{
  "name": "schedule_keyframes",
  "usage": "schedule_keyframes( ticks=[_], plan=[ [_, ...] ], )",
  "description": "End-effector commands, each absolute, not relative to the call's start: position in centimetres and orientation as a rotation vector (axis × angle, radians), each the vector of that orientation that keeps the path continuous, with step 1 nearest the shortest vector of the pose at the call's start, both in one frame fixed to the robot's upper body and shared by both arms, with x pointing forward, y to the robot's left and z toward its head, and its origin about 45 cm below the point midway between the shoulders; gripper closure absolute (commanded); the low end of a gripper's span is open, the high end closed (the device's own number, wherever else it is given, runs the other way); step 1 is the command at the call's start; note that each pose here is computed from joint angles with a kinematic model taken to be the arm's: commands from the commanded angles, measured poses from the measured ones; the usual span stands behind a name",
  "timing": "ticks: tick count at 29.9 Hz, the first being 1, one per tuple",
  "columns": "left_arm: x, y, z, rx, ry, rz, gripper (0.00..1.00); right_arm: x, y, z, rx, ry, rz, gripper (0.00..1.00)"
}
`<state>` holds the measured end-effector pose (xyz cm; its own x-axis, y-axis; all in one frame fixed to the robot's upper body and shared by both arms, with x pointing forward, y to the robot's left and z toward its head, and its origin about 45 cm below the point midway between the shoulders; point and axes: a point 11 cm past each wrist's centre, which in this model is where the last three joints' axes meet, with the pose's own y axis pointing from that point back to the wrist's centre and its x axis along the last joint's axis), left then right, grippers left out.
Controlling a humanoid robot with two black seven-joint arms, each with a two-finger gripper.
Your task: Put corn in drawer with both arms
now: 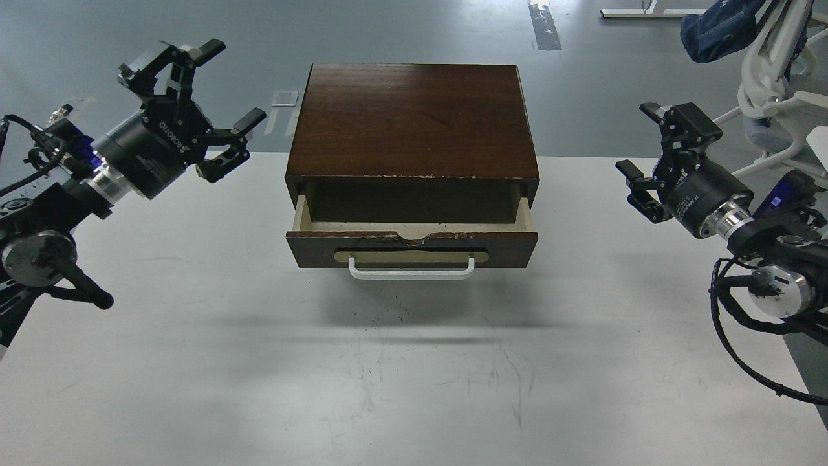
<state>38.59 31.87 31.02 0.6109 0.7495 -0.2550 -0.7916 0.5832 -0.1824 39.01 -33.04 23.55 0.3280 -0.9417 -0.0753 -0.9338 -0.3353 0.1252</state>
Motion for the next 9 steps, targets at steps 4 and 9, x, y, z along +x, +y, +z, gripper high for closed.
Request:
schedule_keyframes(
  ticks=[4, 9],
  plan=[
    [37.86, 32.86, 30.00, -0.314, 0.190, 0.916, 0.01, 38.75, -32.51, 22.85, 2.516, -1.763, -0.234, 0.00],
    [37.74, 32.75, 29.97, -0.316, 0.194, 0.908, 0.01, 38.73, -32.19, 22.69, 2.522, -1.757, -0.242, 0.00]
  ],
)
